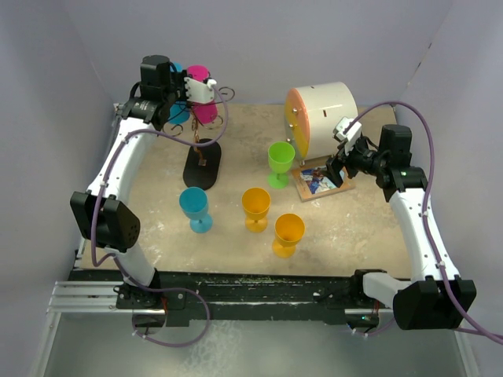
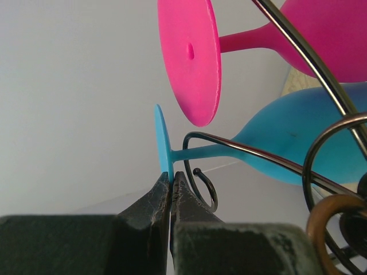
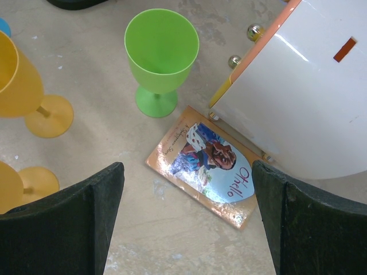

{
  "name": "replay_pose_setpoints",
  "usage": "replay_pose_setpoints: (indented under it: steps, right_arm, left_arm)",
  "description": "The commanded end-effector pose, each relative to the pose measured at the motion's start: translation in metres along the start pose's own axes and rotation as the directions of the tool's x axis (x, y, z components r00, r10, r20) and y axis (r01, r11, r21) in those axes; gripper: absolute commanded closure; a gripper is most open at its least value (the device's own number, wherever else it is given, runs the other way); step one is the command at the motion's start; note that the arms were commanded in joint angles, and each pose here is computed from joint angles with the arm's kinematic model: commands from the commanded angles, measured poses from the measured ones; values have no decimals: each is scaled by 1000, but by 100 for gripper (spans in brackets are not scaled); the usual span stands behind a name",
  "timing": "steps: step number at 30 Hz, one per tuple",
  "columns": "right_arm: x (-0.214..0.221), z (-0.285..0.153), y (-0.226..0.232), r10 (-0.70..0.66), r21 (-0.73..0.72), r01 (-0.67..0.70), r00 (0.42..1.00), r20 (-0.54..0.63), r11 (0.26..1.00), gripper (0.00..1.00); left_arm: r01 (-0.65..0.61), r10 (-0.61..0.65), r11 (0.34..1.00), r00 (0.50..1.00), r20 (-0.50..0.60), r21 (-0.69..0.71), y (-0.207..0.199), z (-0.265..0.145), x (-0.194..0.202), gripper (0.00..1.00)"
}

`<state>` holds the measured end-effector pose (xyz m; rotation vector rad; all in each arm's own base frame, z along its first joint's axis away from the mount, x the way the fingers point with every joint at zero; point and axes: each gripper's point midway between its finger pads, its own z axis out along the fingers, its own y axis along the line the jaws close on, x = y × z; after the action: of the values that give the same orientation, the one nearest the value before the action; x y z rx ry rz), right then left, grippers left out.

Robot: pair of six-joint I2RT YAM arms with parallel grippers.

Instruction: Place the wine glass upside down on the wine glass rack

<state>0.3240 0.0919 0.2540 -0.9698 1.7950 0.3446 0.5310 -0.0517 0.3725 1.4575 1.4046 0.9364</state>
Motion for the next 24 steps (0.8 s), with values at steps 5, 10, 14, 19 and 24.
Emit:
replay_pose_setpoints:
  steps: [5,10,14,19,24]
  right_arm:
    - [-6,0,-5,-33,16,32,999,28,999,5]
    - [-6,0,-5,-33,17,32,999,26,999,5]
    - [-5,0,-5,-31,15,31,999,25,999,5]
    - [-5,0,-5,-32,14,31,999,26,999,5]
    - [-4,1,-5,-30,13,30,999,22,999,5]
  left_arm:
    - [64,-65,993,998,-5,-100,35,-15,10,100]
    - [84,-85,993,996,-7,-88,32,-18,16,100]
    - [93,-93,992,996,-4,-83,32,-21,18,100]
    - [101,-100,992,995,18,-71,30,-26,15,100]
    - [103,-101,993,994,33,-66,30,-29,13,100]
